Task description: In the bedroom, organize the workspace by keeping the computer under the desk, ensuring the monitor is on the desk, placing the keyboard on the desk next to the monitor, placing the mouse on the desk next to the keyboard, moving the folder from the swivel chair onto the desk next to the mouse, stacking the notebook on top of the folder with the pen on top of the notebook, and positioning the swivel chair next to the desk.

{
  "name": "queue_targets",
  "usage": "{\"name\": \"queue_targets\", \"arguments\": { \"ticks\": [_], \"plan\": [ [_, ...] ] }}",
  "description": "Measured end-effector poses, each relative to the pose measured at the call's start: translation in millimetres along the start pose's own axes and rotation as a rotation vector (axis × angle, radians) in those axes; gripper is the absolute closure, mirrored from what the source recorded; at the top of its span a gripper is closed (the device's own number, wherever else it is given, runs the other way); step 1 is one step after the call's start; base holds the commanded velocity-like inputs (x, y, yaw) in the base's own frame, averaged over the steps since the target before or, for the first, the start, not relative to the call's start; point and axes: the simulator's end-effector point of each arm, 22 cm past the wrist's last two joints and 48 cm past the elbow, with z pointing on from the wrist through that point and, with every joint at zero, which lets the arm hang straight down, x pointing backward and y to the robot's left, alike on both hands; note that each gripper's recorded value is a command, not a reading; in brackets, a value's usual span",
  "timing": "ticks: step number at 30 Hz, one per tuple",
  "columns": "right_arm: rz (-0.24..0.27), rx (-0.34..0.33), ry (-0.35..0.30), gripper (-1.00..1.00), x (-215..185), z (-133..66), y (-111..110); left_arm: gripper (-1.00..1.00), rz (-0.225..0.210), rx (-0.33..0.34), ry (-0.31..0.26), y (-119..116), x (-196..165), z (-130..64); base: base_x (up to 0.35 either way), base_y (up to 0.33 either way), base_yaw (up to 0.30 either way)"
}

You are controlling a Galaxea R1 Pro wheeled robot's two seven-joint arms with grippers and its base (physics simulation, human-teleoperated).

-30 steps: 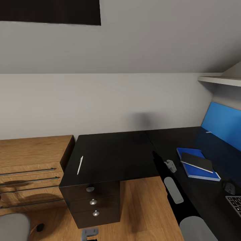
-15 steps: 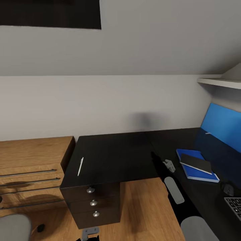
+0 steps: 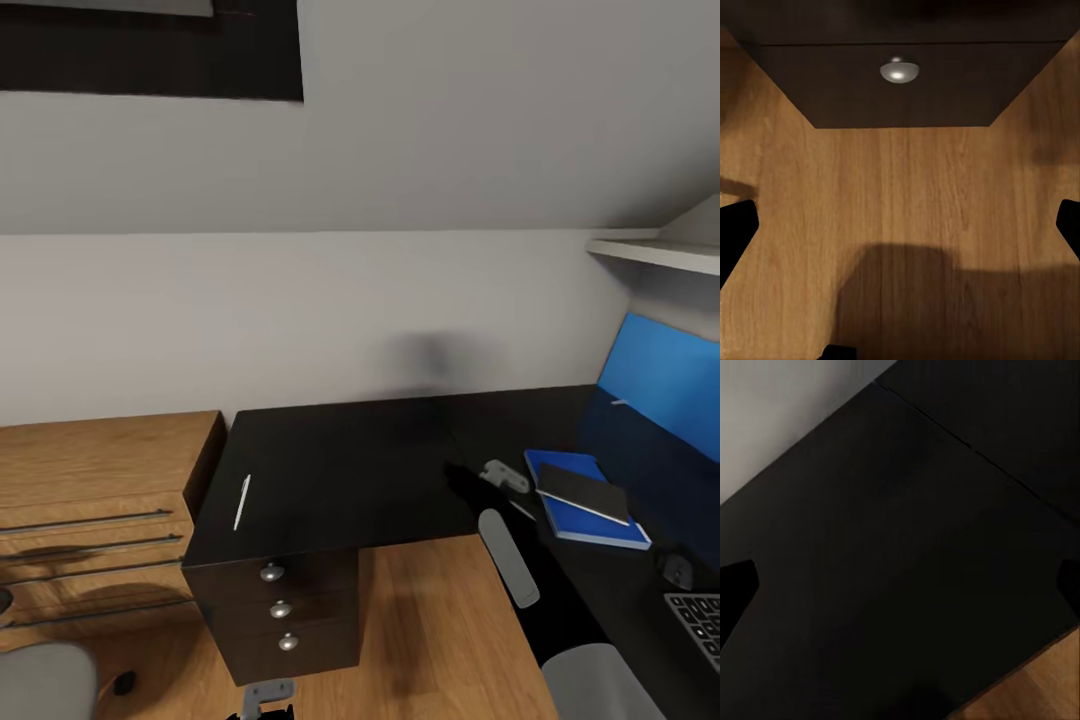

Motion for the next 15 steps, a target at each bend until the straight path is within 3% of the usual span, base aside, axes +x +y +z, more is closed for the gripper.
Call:
{"name": "queue_targets", "arguments": {
  "ticks": [4,10,15],
  "plan": [
    [0.006,-0.008,-0.014,-1.0,-9.2,-9.8,6.4,-1.0,0.0,0.0,0.0,-0.1,-2.3,-4.8,0.0,0.0,0.002],
    [0.008,-0.015,-0.021,-1.0,-6.0,-17.1,9.9,-1.0,0.0,0.001,0.0,-0.3,-2.9,-6.0,0.0,0.0,0.222],
    [-0.029,-0.045,-0.004,-1.0,6.8,-19.6,26.7,-1.0,0.0,0.002,0.0,-0.3,-2.9,-5.9,0.0,0.0,0.105]
  ]
}}
